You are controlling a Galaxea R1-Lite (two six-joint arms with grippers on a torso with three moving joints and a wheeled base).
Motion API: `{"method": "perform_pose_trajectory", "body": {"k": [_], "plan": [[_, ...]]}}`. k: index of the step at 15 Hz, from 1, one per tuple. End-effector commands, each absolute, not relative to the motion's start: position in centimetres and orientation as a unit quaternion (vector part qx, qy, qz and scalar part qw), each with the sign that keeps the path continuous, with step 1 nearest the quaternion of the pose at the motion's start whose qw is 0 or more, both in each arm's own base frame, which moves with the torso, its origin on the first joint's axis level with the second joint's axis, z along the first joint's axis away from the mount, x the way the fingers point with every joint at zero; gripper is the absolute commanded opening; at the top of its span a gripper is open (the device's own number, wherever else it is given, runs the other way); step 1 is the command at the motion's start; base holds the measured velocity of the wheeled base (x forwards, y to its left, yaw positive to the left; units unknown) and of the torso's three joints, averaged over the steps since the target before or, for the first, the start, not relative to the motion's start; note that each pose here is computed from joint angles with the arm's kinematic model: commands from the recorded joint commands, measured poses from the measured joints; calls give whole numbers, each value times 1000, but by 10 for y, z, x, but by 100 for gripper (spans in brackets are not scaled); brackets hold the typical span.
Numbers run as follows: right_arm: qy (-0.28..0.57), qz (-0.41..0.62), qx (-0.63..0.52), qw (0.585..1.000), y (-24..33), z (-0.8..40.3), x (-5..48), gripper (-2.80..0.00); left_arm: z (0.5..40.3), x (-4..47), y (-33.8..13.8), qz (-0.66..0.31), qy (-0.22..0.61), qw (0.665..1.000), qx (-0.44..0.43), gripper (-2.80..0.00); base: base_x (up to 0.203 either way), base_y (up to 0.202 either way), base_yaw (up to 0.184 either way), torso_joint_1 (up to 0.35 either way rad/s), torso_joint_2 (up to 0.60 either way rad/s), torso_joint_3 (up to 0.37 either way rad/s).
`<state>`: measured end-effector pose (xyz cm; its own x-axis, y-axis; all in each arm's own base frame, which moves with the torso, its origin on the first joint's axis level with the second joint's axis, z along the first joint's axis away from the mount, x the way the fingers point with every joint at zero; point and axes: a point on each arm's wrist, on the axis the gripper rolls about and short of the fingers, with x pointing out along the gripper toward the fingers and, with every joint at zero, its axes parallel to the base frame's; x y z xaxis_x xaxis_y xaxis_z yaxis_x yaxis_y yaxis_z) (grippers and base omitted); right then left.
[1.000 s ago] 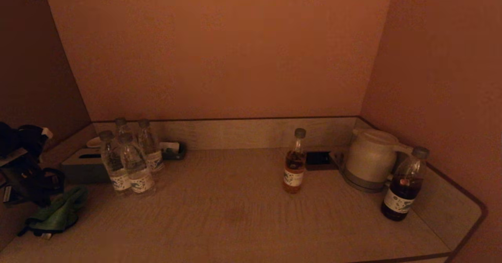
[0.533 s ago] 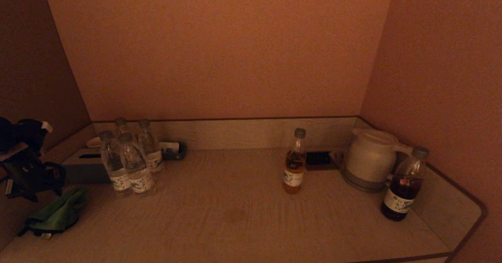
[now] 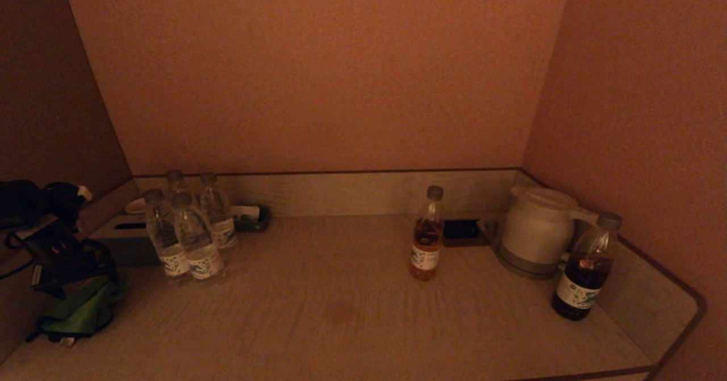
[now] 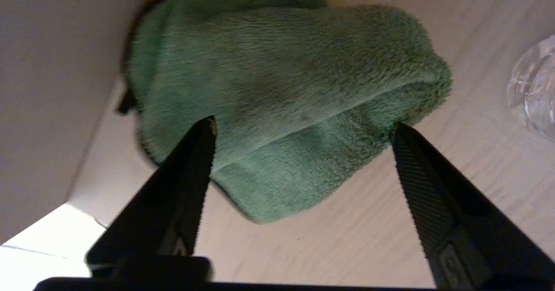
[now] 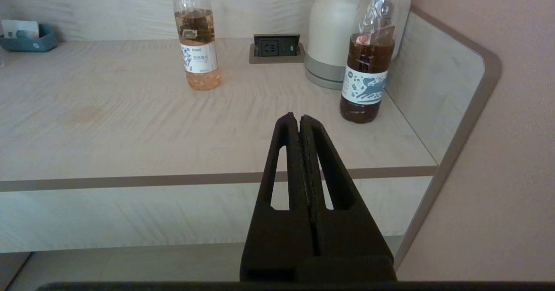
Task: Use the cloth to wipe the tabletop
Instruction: Pick up the tablecloth
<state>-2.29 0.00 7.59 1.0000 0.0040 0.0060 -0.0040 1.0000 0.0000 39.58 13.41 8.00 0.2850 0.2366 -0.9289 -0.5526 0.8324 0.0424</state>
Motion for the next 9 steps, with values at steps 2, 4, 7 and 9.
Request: {"method": "perform_pose_trajectory", "body": {"k": [2, 4, 7, 9], "plan": [[-2, 2, 0, 1000, 0, 76, -23, -280, 66, 400, 131, 241, 557, 781, -148, 0, 0, 0, 0, 0, 0, 0], [-2, 2, 0, 1000, 0, 76, -23, -280, 65, 402, 132, 242, 557, 781, -148, 0, 0, 0, 0, 0, 0, 0], [-2, 2, 0, 1000, 0, 76, -23, -280, 60, 404, 132, 242, 561, 778, -147, 0, 0, 0, 0, 0, 0, 0], [-2, 2, 0, 1000, 0, 76, -23, -280, 51, 408, 134, 246, 564, 774, -146, 0, 0, 0, 0, 0, 0, 0]]}}
